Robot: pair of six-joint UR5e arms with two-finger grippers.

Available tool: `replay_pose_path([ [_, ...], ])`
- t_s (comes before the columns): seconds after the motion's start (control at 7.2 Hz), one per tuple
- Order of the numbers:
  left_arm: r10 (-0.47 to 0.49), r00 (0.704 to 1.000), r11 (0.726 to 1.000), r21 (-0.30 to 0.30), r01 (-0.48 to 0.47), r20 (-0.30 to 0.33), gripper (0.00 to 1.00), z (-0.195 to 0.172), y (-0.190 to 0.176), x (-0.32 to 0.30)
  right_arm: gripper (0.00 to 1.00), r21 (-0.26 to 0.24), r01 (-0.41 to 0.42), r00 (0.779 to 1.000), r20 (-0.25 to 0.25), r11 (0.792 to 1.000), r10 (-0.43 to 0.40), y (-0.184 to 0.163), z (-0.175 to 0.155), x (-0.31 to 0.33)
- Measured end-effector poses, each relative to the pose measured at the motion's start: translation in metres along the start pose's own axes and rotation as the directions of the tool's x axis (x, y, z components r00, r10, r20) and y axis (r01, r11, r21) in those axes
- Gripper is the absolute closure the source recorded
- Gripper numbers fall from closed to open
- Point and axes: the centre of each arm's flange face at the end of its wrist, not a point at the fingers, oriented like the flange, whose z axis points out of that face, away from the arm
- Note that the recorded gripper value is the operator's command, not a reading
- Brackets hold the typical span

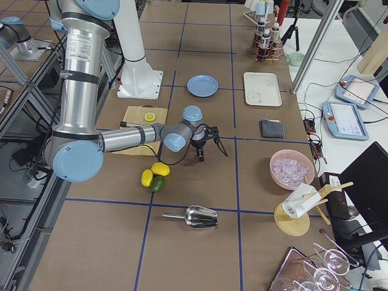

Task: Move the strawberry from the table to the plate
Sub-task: 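Grasp the red strawberry with the right gripper and lift it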

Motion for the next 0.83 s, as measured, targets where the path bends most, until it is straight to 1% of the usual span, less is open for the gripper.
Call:
replay_pose_path([
  [0.28,0.009,1.0,1.0,0.009,-0.009,0.002,0.0,-0.001,-0.0012,0.0007,0.34,0.007,0.005,1.0,0.01,1.0,-0.005,0.003,-0.0021,0.0024],
  [0.42,0.012,1.0,1.0,0.012,-0.012,0.002,0.0,-0.0012,-0.0016,0.0009,0.47,0.012,0.007,1.0,0.016,1.0,-0.007,0.0064,-0.0022,0.0064],
  [0.69,0.014,1.0,1.0,0.013,-0.014,0.002,0.0,-0.0011,-0.0017,0.001,1.0,0.015,0.008,1.0,0.02,1.0,-0.009,0.0089,-0.0018,0.0096],
  [0.83,0.013,1.0,1.0,0.012,-0.013,0.002,0.0,-0.0008,-0.0014,0.0009,1.0,0.016,0.009,1.0,0.022,1.0,-0.009,0.0082,-0.0021,0.0085],
])
